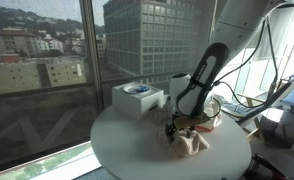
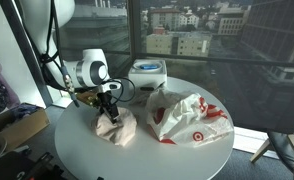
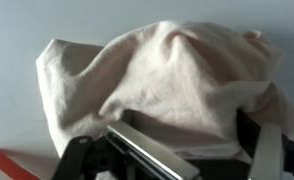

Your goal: Put the pink cloth over the play dough and pick them up

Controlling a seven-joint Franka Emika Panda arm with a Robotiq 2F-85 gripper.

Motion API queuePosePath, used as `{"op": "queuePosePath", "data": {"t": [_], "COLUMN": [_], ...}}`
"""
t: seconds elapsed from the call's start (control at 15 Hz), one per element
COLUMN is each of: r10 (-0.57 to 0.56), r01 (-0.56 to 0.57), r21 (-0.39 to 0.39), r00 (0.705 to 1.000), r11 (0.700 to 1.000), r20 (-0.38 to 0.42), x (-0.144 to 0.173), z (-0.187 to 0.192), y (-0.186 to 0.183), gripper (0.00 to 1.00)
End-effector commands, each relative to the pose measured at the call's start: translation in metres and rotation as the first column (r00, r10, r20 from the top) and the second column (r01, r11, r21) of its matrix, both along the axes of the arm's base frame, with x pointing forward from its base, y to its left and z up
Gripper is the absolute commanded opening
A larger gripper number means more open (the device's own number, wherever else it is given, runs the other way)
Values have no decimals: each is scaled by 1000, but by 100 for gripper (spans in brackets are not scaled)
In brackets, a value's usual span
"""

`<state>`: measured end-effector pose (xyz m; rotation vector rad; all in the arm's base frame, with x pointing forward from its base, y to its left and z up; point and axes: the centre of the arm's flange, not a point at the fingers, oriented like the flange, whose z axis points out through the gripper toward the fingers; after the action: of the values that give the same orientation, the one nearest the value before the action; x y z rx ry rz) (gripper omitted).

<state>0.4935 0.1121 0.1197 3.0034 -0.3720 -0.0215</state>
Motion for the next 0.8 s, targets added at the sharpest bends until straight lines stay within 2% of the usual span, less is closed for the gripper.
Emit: {"op": "queuePosePath", "data": {"t": [0.0, 0.07, 0.2, 0.47, 0.73], "r10": [9, 11, 6, -22, -39], "r01": [-9, -11, -6, 21, 34], "r21": [-3, 0, 2, -15, -41], "r00": [1000, 1000, 1000, 998, 993], "r11": [1000, 1000, 1000, 1000, 999], "r20": [-16, -22, -25, -57, -111], "x": [12, 13, 15, 15, 19], "z": [-14, -15, -12, -2, 15], "y": [2, 3, 6, 3, 6], "gripper": [100, 75, 66, 35, 34]}}
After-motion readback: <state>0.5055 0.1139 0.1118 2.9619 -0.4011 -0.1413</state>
